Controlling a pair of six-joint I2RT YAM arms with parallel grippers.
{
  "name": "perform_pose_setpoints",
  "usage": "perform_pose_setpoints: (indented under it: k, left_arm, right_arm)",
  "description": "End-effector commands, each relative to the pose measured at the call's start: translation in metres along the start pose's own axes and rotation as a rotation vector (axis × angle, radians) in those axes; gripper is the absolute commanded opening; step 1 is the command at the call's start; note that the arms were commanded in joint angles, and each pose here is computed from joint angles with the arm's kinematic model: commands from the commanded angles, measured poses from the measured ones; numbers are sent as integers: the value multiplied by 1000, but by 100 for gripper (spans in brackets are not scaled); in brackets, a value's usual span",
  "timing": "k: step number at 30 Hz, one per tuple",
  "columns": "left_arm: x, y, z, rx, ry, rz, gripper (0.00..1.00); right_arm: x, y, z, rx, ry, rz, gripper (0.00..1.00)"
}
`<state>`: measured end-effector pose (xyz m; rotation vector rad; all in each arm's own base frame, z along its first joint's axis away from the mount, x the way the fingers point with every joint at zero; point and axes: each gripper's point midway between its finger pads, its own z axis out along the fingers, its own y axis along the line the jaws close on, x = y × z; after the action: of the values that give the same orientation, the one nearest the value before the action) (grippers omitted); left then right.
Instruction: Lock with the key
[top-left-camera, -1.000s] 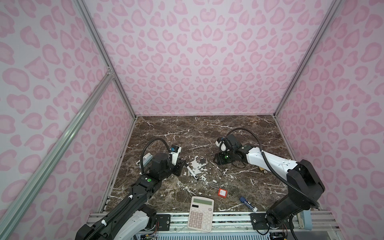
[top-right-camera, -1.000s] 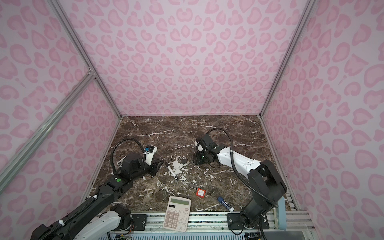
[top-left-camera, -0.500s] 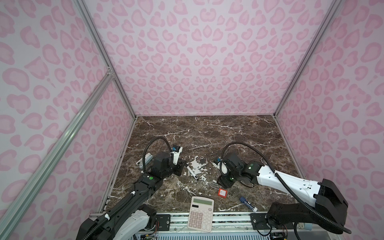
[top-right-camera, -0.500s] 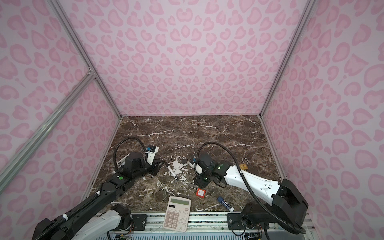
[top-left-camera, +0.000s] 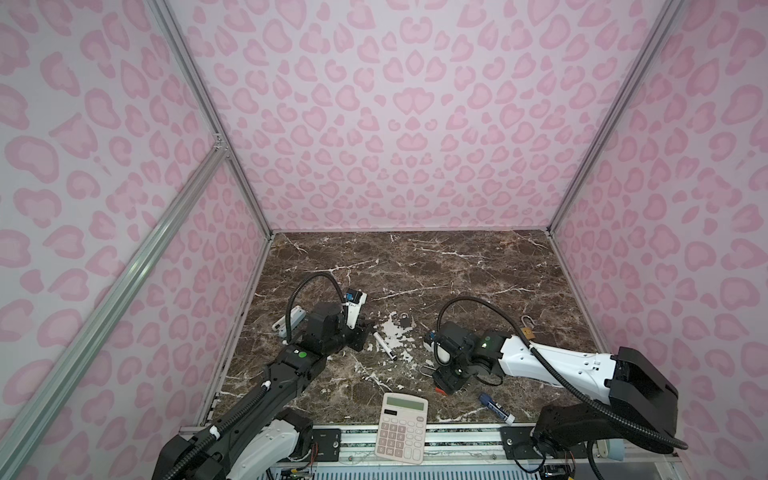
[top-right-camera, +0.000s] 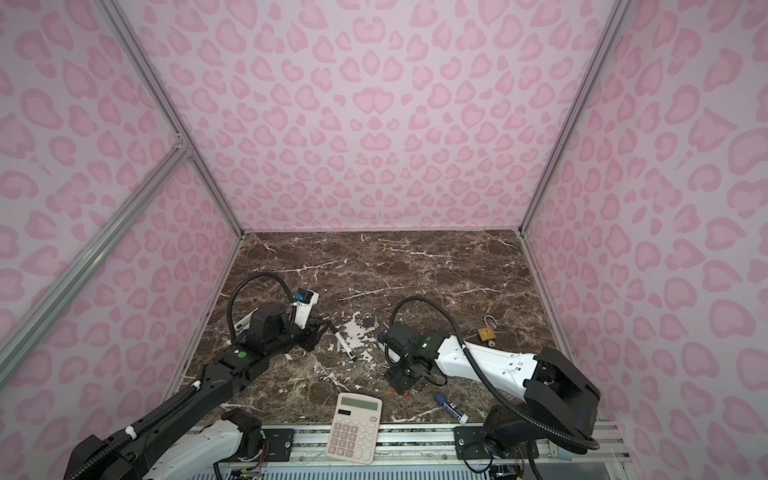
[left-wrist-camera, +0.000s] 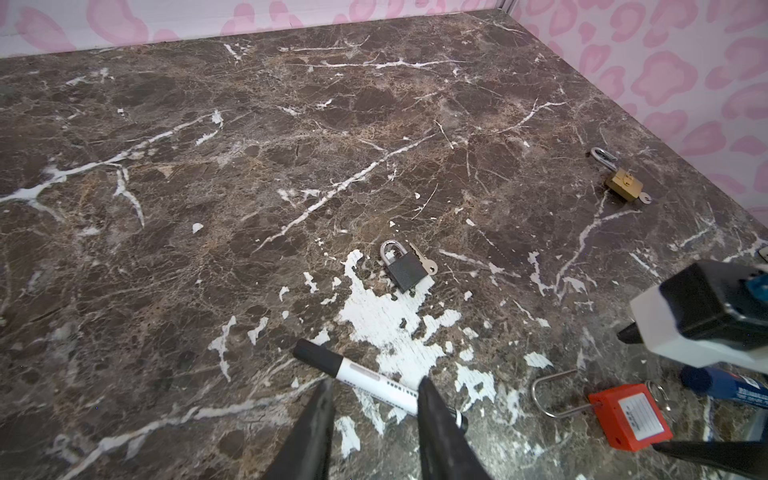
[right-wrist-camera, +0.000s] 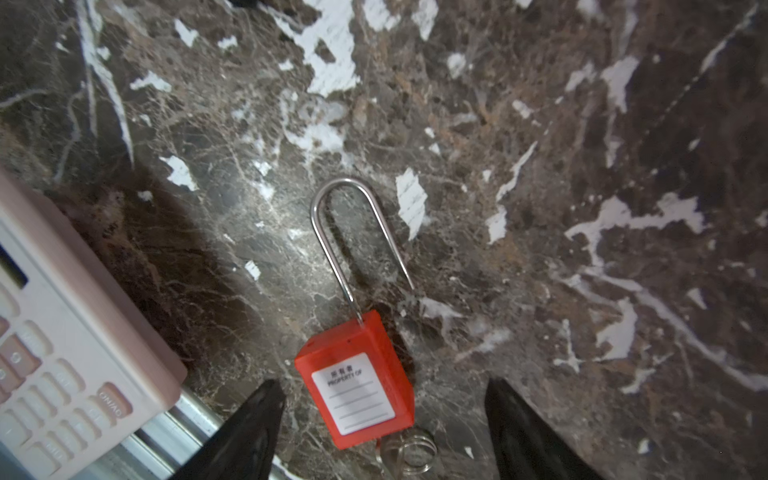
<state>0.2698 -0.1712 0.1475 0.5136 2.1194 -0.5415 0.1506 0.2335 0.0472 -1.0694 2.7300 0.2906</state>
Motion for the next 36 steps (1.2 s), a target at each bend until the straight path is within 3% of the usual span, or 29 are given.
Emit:
perform_pose_setpoints:
  k: [1, 9, 22, 33, 36]
  left_arm:
    - [-7, -2, -2, 5, -23, 15, 35]
    - [-8, -3, 1, 15, -19, 9, 35]
    - [-10, -3, 1, 14, -21, 4, 35]
    - [-9, -5, 0, 25, -18, -10, 35]
    - [-8, -5, 1, 29, -11, -13, 35]
  right_arm:
    - [9, -2, 5, 30, 32, 12, 79]
    - [19, 4, 15, 53, 69, -10, 76]
    - [21, -19, 19, 156, 78, 81, 47]
    - [20, -14, 23, 131, 102, 35, 49]
    - [17, -13, 23, 129, 95, 22, 42]
